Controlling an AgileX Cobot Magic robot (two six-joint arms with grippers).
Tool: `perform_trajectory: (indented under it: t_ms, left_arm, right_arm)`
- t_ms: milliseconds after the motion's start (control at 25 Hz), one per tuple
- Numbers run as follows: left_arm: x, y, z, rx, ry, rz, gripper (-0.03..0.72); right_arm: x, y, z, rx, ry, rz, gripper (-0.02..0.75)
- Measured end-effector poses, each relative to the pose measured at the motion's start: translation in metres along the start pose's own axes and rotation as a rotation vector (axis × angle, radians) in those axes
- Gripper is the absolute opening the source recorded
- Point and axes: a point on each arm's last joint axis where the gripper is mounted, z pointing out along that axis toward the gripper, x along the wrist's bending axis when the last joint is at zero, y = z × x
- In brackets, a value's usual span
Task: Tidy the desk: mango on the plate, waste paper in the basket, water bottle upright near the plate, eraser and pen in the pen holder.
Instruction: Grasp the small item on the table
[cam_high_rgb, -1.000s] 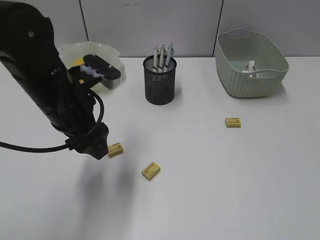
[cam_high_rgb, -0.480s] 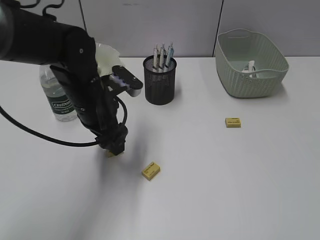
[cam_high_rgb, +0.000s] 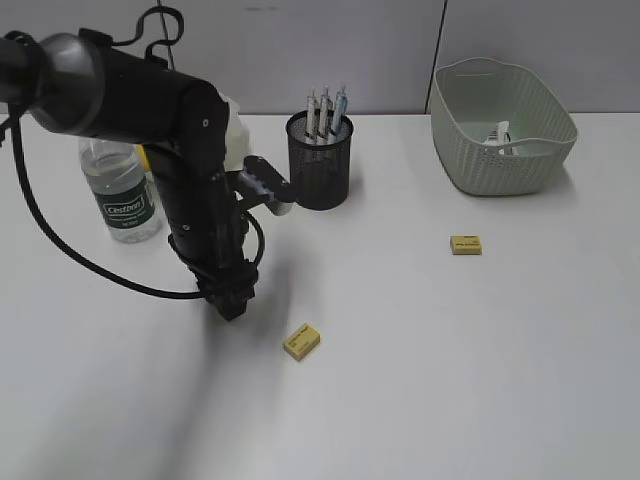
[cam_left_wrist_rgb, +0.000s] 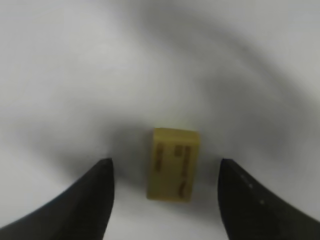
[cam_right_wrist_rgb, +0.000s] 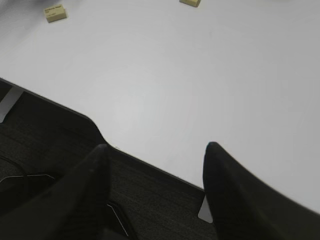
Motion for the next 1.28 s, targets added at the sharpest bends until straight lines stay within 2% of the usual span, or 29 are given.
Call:
perform_trajectory:
  t_ms: [120, 280, 520, 720, 1040, 1160, 1280]
  left_arm:
    - [0.0, 0.0, 0.007, 0.011, -0.008, -0.003, 0.475]
    - [0.001, 0.002, 0.008, -0.01, 0.003, 0.0, 0.391]
    - [0.001, 0.003, 0.01, -0.011, 0.004, 0.0, 0.348]
    - [0.002, 0.003, 0.011, 0.002, 0.005, 0.004, 0.225]
    - [0.002, 0.003, 0.01, 0.01, 0.0, 0.002, 0.215]
    - [-0.003, -0.002, 0.002, 0.042, -0.043, -0.026, 0.213]
    - [-0.005, -0.003, -0.023, -0.013, -0.036, -0.04, 0.212]
  right_arm:
    - [0.0, 0.001, 0.0, -0.007, 0.0, 0.0, 0.467]
    - [0.0, 0.004, 0.0, -0.049, 0.003, 0.0, 0.467]
    - [0.0, 0.007, 0.0, -0.076, 0.003, 0.0, 0.467]
    - [0.0, 0.007, 0.0, -0.077, 0.003, 0.0, 0.467]
    - [0.001, 0.009, 0.0, -0.097, 0.016, 0.005, 0.467]
    - [0.003, 0.01, -0.001, -0.111, 0.035, 0.015, 0.467]
    - [0.004, 0.01, -0.001, -0.114, 0.043, 0.019, 0.467]
